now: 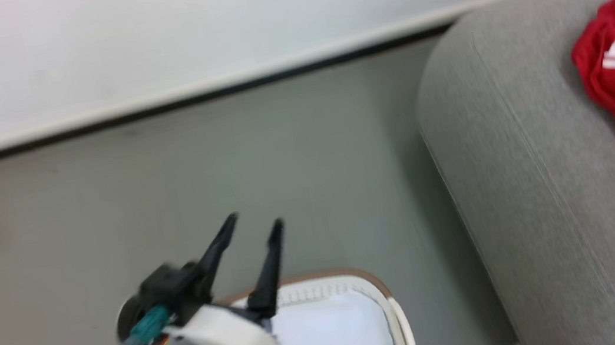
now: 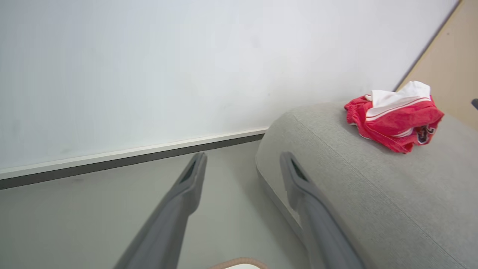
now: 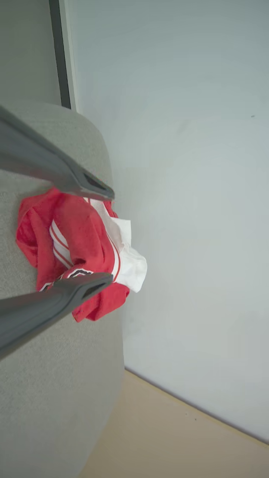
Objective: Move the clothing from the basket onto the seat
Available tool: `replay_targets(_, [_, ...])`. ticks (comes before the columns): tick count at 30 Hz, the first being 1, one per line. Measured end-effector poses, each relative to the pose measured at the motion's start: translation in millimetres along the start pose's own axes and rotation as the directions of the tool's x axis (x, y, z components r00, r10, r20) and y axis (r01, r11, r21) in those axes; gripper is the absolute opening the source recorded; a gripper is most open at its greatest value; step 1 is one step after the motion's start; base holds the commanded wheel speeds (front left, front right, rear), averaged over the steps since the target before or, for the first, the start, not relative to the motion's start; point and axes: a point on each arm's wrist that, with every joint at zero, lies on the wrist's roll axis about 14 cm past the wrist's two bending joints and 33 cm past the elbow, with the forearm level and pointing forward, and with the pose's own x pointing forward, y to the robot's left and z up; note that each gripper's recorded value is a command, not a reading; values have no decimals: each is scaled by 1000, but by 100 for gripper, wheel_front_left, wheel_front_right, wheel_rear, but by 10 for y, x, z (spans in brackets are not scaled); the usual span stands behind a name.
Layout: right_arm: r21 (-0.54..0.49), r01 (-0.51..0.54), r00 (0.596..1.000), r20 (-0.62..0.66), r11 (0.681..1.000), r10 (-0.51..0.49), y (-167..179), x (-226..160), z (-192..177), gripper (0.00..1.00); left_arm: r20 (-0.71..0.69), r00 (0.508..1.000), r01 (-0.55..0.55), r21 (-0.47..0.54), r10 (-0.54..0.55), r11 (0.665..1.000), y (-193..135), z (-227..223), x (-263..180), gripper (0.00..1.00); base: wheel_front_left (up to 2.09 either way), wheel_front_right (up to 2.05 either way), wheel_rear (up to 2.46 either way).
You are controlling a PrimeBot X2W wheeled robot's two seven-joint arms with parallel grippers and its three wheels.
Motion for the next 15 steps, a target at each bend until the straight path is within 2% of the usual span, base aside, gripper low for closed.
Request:
replay_targets(4, [33, -73, 997, 23, 997, 72, 207, -190, 70, 100, 35, 994, -106, 11, 105, 994, 204, 66, -254, 100, 0, 0, 0])
replay_targets(7, [61, -143, 990, 28, 988, 142, 398, -397, 76, 100, 57, 976, -210, 22, 208, 978, 408, 95, -528, 100, 0, 0, 0])
replay_targets(12, [136, -273, 962, 13, 952, 274, 781, -776, 8, 100, 68, 937, -345, 49, 342, 937, 642, 71, -991, 100, 0, 0, 0])
replay_targets(15, [145, -337, 940, -1, 930, 341, 947, -1003, -43, 100, 63, 915, -402, 58, 398, 914, 717, 24, -1234, 100, 0, 0, 0])
